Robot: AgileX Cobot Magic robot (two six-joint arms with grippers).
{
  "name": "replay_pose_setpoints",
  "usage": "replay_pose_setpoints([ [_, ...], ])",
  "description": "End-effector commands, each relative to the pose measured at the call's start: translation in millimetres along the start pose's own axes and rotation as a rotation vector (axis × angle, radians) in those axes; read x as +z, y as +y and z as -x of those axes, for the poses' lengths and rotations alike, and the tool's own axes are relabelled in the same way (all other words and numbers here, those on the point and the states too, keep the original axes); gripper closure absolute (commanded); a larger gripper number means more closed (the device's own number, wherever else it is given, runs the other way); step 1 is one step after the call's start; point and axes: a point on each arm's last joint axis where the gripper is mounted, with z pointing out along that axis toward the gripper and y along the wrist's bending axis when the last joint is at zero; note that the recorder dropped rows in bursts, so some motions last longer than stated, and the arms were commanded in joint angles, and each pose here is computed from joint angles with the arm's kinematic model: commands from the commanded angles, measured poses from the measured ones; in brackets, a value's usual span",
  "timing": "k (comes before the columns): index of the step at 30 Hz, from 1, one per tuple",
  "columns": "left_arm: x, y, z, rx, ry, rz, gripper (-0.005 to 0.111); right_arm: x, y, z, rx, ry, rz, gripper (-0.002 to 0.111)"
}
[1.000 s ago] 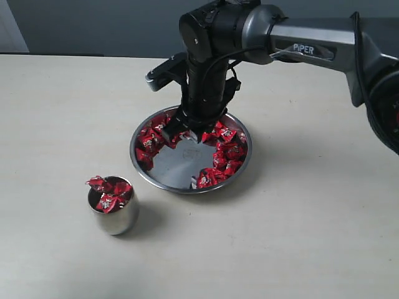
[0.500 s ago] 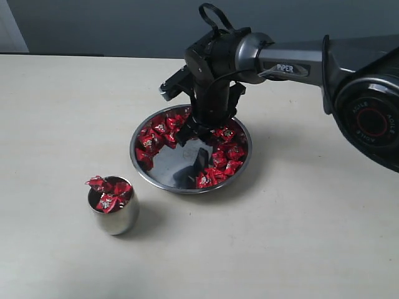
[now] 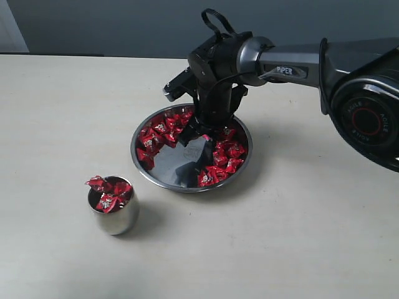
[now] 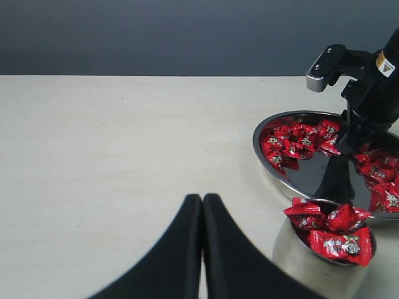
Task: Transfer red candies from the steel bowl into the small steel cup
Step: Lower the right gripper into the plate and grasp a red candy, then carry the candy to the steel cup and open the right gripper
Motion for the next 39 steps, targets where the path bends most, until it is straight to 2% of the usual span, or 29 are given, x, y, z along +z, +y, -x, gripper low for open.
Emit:
replay_pose_setpoints([
  [1, 0, 0.5, 0, -0.001, -0.013, 0.005, 0.106, 3, 2, -3, 0.03, 0.025, 0.032, 0.105],
  [3, 0, 0.5, 0, -0.001, -0.013, 0.005, 0.106, 3, 2, -4, 0.032, 0.038, 0.034, 0.109],
  [8, 0, 0.5, 0, -0.001, -0.013, 0.005, 0.106, -1, 1, -7, 0.036, 0.073, 0.036, 0.109],
  [13, 0, 0.5, 0, -0.001, -0.013, 0.005, 0.106, -26, -1, -3, 0.067, 0.027, 0.061, 0.109],
  [19, 0, 0.5, 0, -0.001, -0.013, 0.005, 0.106, -70, 4, 3, 0.109, -0.076, 0.198, 0.109],
  [22, 0, 0.5, 0, -0.001, -0.013, 0.005, 0.106, -89, 14, 6, 0.101, -0.127, 0.336, 0.109],
  [27, 0, 0.5, 0, 0.002, -0.012, 0.005, 0.106, -114, 44, 6, -0.026, -0.161, 0.547, 0.109],
  [33, 0, 0.5, -1, 0.002, -0.011, 0.005, 0.106, -121, 84, 4, -0.161, -0.127, 0.575, 0.109],
  [39, 0, 0.5, -1, 0.002, -0.011, 0.005, 0.106, -126, 108, 2, -0.23, -0.117, 0.588, 0.109],
])
